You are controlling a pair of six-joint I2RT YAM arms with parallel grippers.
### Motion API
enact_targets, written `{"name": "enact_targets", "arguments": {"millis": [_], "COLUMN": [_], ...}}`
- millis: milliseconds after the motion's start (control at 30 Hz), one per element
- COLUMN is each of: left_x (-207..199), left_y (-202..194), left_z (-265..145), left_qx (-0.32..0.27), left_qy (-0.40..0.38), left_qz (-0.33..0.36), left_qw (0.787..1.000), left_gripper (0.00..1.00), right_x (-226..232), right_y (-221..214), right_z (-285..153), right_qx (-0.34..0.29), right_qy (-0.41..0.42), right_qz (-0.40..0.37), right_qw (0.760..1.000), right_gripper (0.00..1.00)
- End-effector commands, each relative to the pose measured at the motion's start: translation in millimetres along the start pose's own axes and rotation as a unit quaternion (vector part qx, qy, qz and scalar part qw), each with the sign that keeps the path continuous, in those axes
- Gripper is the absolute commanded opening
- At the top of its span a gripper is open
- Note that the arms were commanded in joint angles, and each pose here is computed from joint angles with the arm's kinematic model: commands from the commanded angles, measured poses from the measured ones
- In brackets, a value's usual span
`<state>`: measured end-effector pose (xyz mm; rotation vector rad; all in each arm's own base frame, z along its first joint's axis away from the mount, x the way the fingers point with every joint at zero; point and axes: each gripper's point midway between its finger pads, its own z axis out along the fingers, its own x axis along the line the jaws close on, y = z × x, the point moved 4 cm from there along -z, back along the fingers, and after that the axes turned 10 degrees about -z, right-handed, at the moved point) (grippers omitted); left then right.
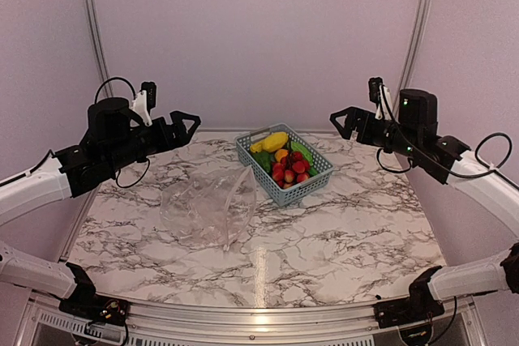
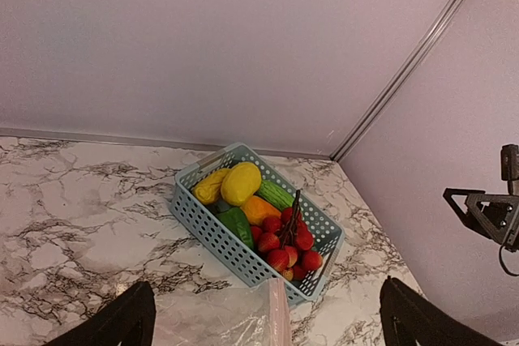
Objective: Open the zip-top bag and remove the fake food
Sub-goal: Reset both arms
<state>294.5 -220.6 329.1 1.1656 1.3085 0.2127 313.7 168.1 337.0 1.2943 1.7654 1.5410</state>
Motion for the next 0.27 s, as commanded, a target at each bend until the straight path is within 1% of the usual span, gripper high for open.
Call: {"name": "enact_targets", "arguments": {"millis": [0, 200, 233], "left_x": [-3.1, -3.3, -0.1], "left_y": [9.4, 10.4, 6.9], "left_z": [-5.9, -6.9, -7.0], "left_qx": [-0.012, -0.014, -0.006], "left_qy": [0.003, 0.003, 0.011], "left_qz": [0.003, 0.006, 0.007], "left_qw": [1.0, 1.0, 1.0], "left_gripper": [0.99, 0.99, 0.99], "right_x": [5.9, 7.5, 7.7], "right_y": [14.9, 17.4, 17.7], "right_z": [-4.2, -5.5, -5.7], "right_qx": [-0.012, -0.016, -0.016], "right_qy": [0.006, 0.011, 0.011], "right_qz": [0.002, 0.002, 0.002], "right_qw": [1.0, 1.0, 1.0], "right_gripper": [0.99, 0.99, 0.99]}}
